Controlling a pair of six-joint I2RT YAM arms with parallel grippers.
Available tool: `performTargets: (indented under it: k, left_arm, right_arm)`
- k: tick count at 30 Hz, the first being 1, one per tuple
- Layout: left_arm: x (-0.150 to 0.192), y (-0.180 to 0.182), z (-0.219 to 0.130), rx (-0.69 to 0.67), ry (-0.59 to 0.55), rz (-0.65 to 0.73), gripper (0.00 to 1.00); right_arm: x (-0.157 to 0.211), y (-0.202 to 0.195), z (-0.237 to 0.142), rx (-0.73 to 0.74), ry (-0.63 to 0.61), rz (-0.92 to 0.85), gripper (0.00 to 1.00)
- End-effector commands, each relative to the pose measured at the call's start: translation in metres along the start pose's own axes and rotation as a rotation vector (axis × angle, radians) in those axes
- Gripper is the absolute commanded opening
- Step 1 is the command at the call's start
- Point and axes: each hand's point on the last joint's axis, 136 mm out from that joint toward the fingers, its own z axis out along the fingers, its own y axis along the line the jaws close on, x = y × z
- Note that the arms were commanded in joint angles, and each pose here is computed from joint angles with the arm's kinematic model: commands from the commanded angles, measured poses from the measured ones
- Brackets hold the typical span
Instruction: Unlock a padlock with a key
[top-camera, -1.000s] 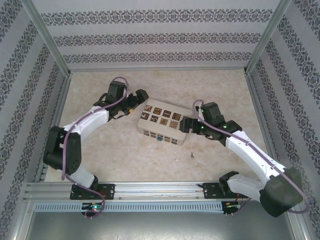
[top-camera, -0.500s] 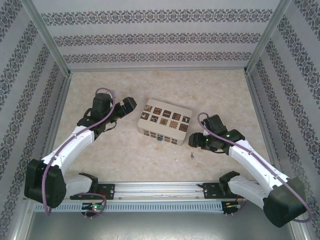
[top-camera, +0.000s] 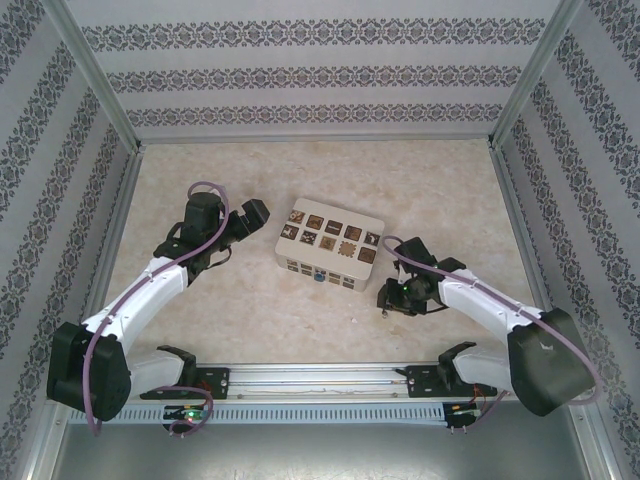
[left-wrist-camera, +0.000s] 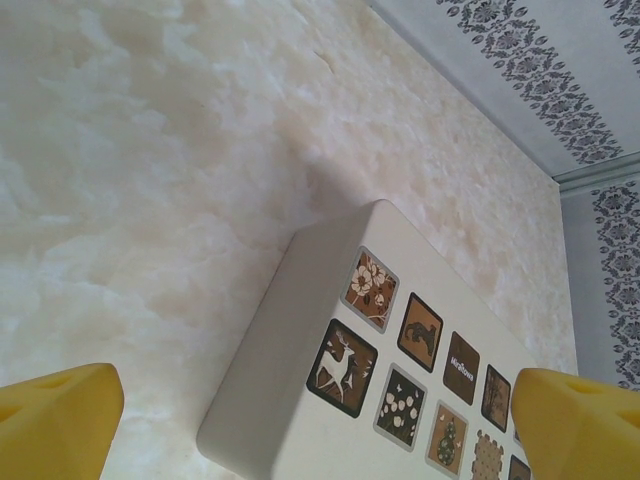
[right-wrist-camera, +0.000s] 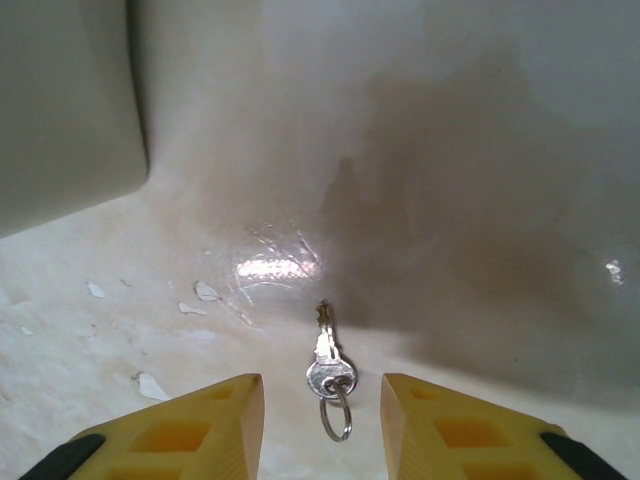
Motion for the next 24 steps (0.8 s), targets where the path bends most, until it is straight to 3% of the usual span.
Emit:
performTargets:
  k: [1,24]
  left_arm:
    - [-0.009,0.002,-0.004,0.001,-0.042,-0.003,0.99]
    - [-0.013,0.008,-0.004,-0.015,-0.050,-0.019,0.99]
  right_arm:
    - [0.009,-0.003,0.006,0.002,0.042,0.020,0.35]
    - [0.013,0.003,0.018,0.008,0.128,-0.020,0.13]
